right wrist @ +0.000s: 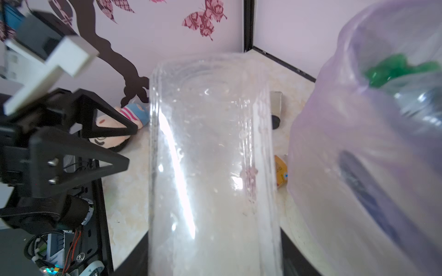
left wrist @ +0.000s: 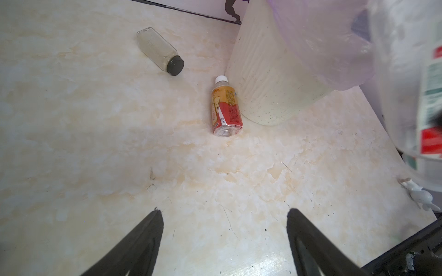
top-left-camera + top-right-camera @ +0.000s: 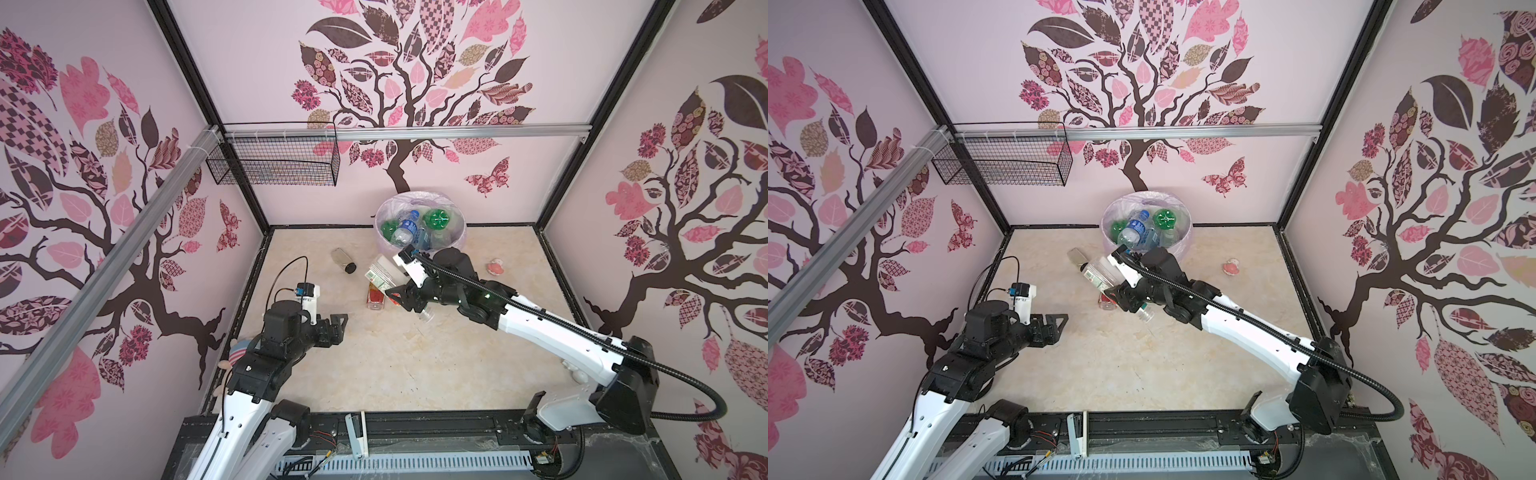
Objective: Throw the plastic bottles in the bin
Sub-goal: Pick up the plastic bottle from the center of the table, then throw the plastic bottle into the trash bin.
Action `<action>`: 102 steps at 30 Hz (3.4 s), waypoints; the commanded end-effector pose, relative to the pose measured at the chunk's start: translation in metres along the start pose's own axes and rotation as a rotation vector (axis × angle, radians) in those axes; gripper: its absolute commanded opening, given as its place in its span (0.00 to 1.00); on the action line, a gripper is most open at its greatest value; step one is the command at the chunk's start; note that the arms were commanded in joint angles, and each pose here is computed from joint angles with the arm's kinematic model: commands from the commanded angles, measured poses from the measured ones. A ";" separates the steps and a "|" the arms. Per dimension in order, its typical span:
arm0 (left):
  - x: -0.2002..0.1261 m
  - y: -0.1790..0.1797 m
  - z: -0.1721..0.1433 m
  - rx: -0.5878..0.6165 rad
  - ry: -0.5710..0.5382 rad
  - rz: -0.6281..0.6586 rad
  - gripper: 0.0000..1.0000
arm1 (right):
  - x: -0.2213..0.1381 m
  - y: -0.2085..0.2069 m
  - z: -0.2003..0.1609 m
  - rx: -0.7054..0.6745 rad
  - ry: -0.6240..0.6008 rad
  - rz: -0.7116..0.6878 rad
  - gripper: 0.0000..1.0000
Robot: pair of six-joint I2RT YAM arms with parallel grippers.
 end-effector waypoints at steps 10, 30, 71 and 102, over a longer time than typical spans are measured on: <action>0.001 0.003 0.000 0.001 -0.018 0.006 0.84 | -0.036 -0.085 0.126 -0.180 -0.192 -0.221 0.40; 0.001 0.005 -0.001 0.002 -0.015 0.017 0.83 | 0.002 -0.168 0.078 -0.319 -0.151 -0.286 0.43; 0.002 0.004 -0.001 0.002 -0.010 0.014 0.82 | -0.068 -0.163 0.131 -0.046 -0.319 -0.265 0.61; 0.005 0.005 -0.002 0.001 0.000 0.018 0.82 | -0.017 -0.175 0.043 -0.010 0.144 -0.431 0.42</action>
Point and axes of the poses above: each gripper's point midway between its finger pads, its own x axis out along the fingers, its own y axis along the line the jaws close on, z = x × y, the point moved 1 cm from there along -x, back along the fingers, and after that the axes turned 5 degrees about -x, right-handed, at the moved point
